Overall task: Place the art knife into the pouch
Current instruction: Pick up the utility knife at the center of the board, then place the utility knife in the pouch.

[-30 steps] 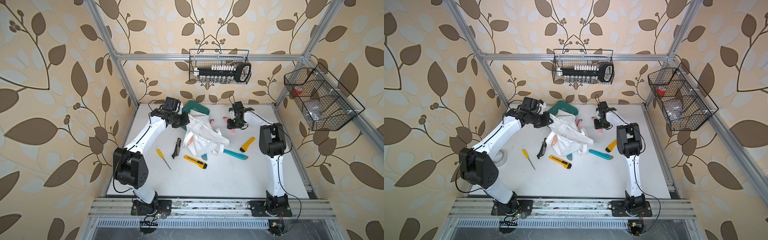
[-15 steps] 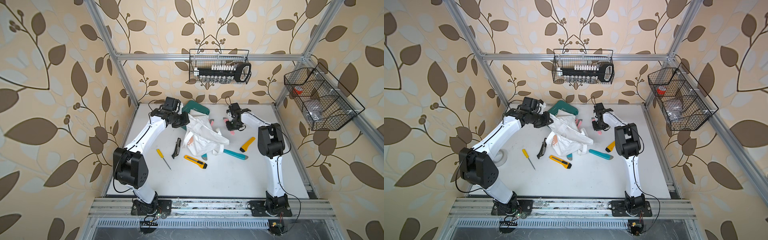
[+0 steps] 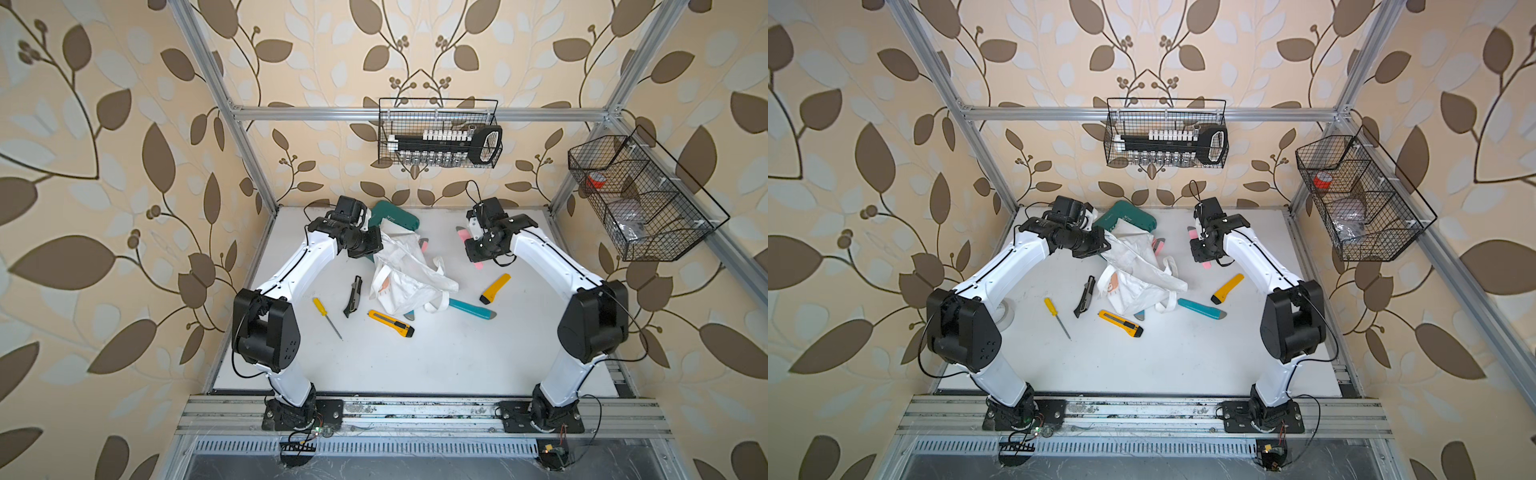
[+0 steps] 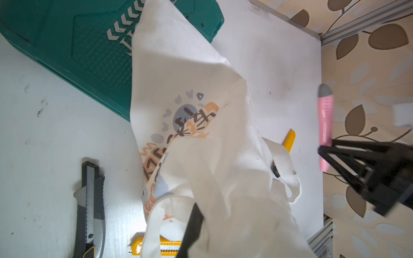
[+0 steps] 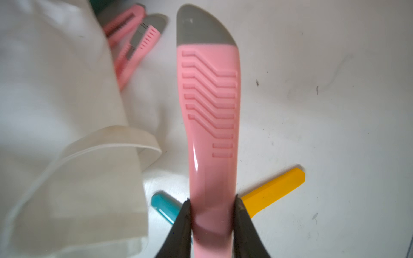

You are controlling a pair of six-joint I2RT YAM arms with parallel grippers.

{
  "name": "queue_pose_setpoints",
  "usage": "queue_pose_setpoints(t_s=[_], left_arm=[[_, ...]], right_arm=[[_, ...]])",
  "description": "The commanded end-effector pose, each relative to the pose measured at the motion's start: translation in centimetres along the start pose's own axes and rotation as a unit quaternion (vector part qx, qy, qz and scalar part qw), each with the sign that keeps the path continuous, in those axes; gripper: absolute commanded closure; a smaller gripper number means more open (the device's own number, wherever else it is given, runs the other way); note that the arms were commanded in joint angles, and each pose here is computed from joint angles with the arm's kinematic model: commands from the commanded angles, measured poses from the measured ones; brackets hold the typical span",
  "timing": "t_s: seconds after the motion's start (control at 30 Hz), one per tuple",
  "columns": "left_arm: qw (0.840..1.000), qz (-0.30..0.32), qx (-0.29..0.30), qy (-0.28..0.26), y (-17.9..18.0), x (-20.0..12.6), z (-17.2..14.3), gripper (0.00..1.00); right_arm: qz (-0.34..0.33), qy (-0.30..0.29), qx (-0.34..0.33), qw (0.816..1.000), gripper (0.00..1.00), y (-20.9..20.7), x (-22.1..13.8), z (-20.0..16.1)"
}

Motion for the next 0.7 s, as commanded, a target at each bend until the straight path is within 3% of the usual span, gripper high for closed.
queue_pose_setpoints(t_s=[0.0,0.33,0.67], left_arm=[[1.000,-0.006,0.024,-0.004,-1.1,-0.4,0.6,1.00],[0.999,-0.008,0.036,0.001,-2.2,-0.1,0.4,1.00],[0.999,-0.013,0.047,0.003,-3.2,-0.1,0.0,1.00]], right_arm=[[-0.002,0.009,-0.011,1.000,0.86,0.8,-3.3,-2.6],[0.096,0.015,-0.080,0.992,0.86,6.6,-9.3,-7.9],[0.147,0.056,-0.113,0.981,0.86,11.0,-8.0,-10.4]])
Point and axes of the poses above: each gripper's point midway between its finger pads, its own x axis out along the fingers, its own y axis along the line the jaws close on, z = x × y, the point moved 4 cm from there along -x, back along the fingers, and after that the axes turned 11 degrees about x, right-handed, at the moved point
